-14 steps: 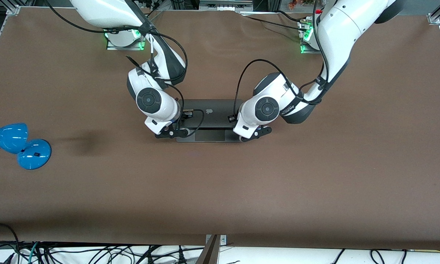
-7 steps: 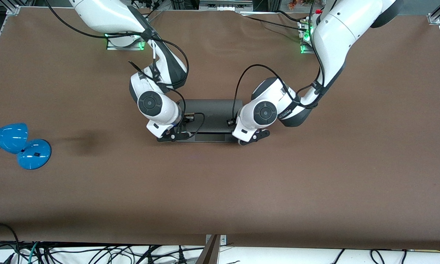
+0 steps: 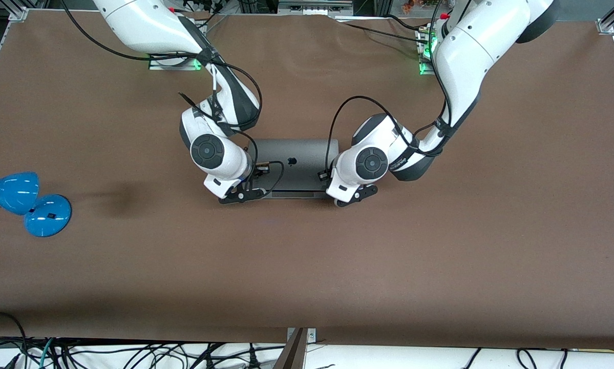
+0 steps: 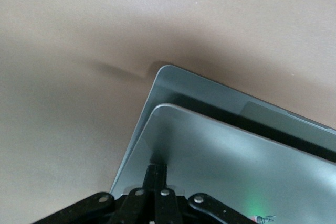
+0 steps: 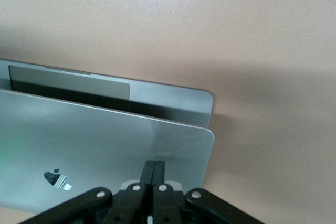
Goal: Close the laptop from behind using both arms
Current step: 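Lower the screen onto the keyboard with both grippers, then press the closed lid down with both grippers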
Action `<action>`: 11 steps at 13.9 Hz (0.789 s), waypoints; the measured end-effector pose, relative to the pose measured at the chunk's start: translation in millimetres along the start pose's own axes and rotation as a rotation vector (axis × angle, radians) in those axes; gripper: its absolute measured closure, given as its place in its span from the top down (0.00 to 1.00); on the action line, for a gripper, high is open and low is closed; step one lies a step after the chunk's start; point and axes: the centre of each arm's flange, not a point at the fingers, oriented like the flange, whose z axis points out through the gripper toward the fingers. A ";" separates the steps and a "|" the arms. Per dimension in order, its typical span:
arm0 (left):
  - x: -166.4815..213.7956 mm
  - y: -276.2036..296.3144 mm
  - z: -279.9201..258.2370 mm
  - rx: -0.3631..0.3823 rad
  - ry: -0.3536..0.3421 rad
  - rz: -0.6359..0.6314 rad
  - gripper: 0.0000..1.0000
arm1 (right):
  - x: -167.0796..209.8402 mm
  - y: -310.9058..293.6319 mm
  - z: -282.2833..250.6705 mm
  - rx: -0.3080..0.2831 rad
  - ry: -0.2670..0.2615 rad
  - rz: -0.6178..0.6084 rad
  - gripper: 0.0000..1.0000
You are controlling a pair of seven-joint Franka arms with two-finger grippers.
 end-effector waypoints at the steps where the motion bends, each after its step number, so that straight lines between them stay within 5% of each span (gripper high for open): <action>1: 1.1 0.0 3.1 0.003 0.006 -0.001 0.01 | 1.8 1.3 1.6 0.001 0.006 -0.008 0.04; 11: 9.0 -0.9 20.4 -0.001 0.013 -0.011 0.01 | 13.5 10.1 22.4 -0.057 0.065 -0.131 0.04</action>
